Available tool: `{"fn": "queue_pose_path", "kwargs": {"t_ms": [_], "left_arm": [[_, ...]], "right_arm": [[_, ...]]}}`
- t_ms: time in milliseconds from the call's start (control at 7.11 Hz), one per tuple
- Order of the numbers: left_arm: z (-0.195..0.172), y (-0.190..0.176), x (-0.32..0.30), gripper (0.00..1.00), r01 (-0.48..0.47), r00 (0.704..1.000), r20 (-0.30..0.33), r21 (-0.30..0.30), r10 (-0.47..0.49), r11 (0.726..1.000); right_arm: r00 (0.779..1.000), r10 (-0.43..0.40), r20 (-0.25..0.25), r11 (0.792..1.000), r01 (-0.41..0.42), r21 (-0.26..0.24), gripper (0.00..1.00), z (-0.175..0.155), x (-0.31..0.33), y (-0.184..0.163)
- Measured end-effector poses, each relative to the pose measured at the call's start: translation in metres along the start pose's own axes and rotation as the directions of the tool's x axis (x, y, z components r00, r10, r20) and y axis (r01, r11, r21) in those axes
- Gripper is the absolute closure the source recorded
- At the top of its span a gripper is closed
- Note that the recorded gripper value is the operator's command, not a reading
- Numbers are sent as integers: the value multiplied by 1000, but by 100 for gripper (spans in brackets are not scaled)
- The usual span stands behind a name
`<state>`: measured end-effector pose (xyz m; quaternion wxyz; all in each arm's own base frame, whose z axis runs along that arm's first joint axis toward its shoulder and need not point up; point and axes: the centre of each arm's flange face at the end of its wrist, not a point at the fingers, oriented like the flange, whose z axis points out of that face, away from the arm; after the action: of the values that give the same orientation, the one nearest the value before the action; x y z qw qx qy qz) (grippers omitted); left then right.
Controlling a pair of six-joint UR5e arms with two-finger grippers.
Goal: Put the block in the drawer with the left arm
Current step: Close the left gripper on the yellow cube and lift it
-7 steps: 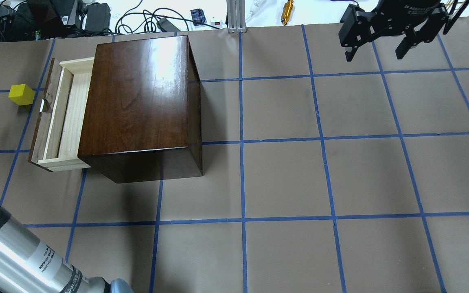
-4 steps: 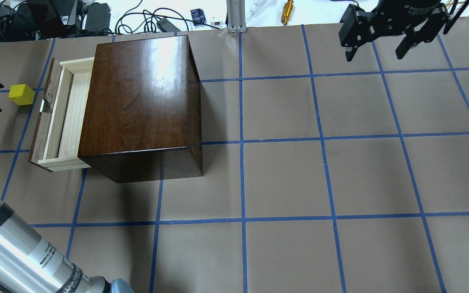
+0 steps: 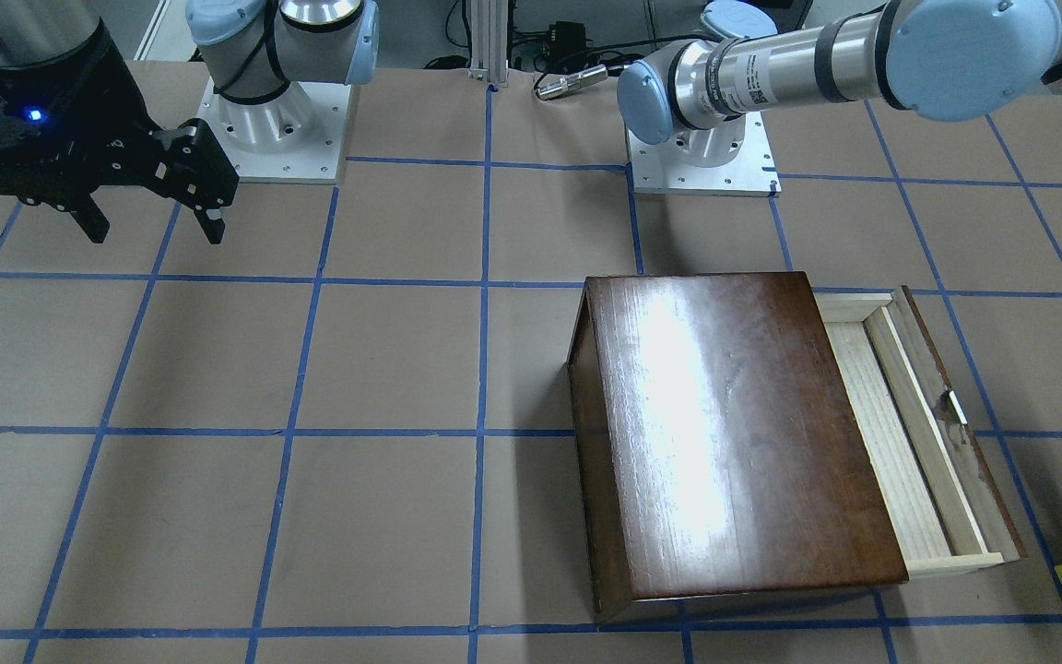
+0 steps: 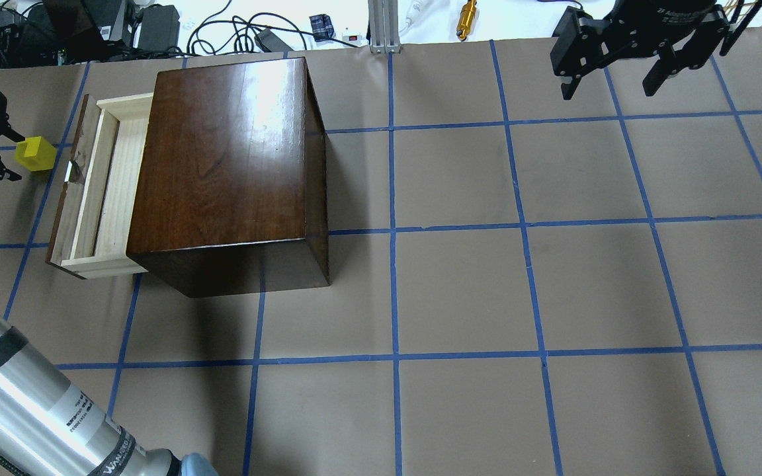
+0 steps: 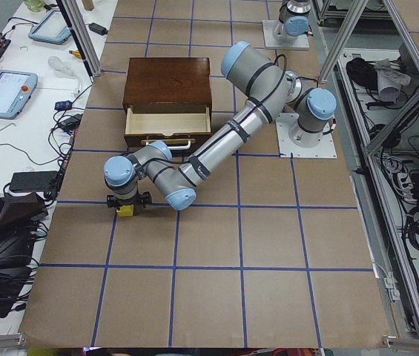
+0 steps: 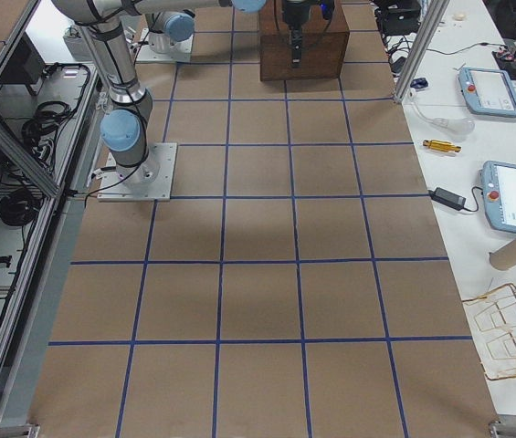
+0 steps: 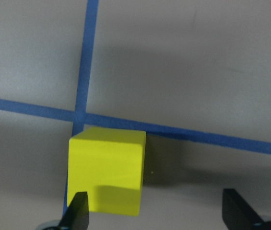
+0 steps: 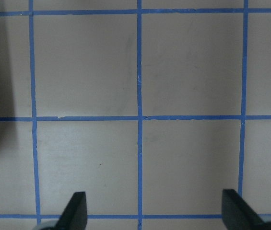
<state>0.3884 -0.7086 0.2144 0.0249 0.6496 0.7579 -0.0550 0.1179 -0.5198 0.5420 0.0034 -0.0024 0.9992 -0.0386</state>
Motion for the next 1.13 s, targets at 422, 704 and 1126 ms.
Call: {"fn": "queue_pose_path", "kwargs": {"t_ms": [422, 704, 1126], "left_arm": [[5, -1, -9, 3, -8, 1000, 8, -1, 8, 1000], [8, -7, -12, 3, -17, 1000, 8, 2, 17, 1000], [13, -13, -19, 3, -29, 998, 47, 13, 28, 999]], "right_arm": [[1000, 0, 0, 1000, 0, 0, 0, 0, 0, 0], [1000, 0, 1, 1000, 0, 0, 0, 0, 0, 0], [1000, 0, 0, 1000, 0, 0, 0, 0, 0, 0]]}}
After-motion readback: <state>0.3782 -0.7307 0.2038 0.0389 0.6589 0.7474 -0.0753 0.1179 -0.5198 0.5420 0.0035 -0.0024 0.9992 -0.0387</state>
